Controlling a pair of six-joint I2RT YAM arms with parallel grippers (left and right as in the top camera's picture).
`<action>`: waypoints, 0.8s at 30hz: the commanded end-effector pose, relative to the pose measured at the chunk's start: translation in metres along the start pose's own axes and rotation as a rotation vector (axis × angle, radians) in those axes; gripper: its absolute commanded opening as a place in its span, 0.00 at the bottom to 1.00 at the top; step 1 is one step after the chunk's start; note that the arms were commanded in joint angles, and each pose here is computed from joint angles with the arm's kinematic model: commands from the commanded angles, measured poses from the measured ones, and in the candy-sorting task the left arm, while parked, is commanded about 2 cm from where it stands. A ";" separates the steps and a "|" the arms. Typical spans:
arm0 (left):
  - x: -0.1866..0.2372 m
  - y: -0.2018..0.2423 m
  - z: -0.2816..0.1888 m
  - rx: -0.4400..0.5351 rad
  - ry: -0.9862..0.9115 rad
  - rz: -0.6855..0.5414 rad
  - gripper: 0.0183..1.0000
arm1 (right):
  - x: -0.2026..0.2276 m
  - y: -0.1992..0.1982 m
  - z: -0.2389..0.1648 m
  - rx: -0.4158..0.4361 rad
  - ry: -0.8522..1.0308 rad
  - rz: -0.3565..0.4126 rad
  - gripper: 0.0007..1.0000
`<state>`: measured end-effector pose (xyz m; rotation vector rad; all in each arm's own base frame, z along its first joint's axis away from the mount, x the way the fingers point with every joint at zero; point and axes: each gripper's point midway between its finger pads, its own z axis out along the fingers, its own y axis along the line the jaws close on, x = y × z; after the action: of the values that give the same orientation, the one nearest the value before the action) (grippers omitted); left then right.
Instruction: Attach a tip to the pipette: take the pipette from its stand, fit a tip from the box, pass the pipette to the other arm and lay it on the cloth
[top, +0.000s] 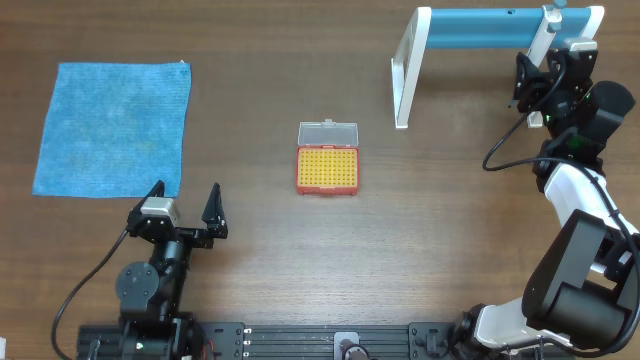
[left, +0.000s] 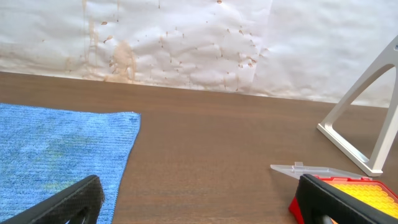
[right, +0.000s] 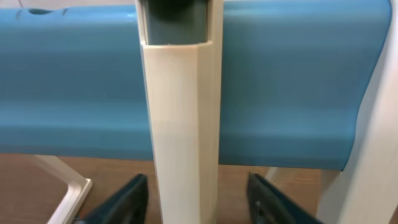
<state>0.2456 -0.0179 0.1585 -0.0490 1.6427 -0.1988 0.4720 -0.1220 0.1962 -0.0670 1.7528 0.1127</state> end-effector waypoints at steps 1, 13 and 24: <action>0.001 0.000 0.000 0.004 0.003 0.016 1.00 | -0.002 -0.001 0.005 0.004 0.001 -0.002 0.41; 0.001 0.000 0.000 0.004 0.003 0.016 1.00 | -0.008 0.001 0.001 0.000 -0.002 -0.003 0.19; 0.001 0.000 0.000 0.004 0.003 0.016 1.00 | -0.074 0.014 -0.029 0.008 -0.137 -0.075 0.11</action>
<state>0.2456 -0.0179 0.1585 -0.0490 1.6427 -0.1988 0.4626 -0.1189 0.2290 -0.0800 1.7070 0.0840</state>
